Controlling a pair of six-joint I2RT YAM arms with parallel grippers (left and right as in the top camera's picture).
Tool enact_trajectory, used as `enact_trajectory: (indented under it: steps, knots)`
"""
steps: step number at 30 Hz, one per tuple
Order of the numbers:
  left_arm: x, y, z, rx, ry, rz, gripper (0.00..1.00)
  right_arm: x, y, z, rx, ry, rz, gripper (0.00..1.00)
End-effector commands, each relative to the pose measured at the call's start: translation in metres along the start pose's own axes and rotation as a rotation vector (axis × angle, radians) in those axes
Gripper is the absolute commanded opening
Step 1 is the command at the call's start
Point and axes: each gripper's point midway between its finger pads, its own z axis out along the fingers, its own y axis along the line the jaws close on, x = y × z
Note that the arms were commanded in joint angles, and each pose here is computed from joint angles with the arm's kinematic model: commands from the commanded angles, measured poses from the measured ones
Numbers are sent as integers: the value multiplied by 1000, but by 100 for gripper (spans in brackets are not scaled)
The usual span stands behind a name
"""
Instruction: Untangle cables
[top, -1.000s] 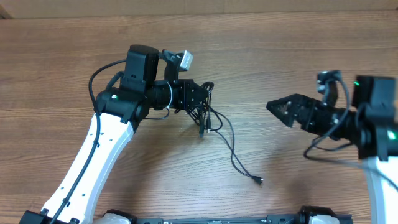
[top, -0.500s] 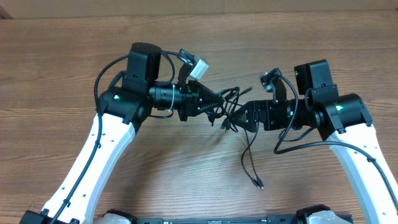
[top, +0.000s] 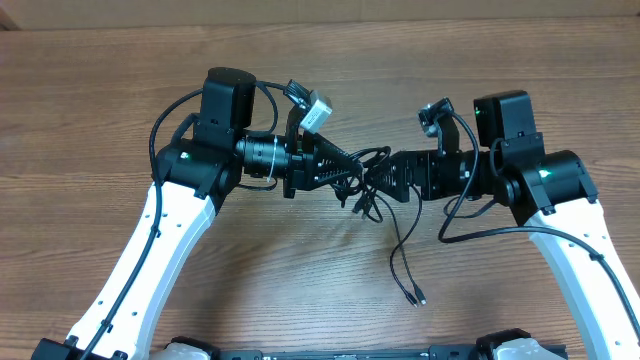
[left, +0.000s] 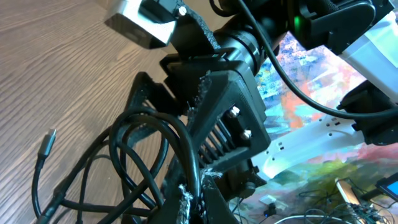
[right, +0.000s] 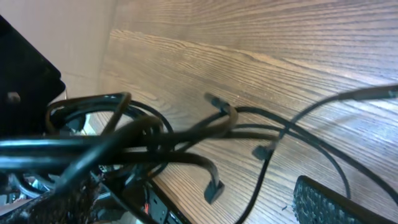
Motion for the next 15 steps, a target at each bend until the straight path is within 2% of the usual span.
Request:
enact_trajectory:
  steps: [1, 8, 15]
  knots:
    - [-9, -27, 0, 82, -15, 64, 4, -7, 18, -2, -27, -21, -39, 100]
    - [-14, -58, -3, 260, -25, 138, 4, -22, -32, -5, 264, -109, 59, 100]
    - [-15, -59, -6, 270, -29, 126, 4, -14, -68, -10, 449, -88, 109, 100]
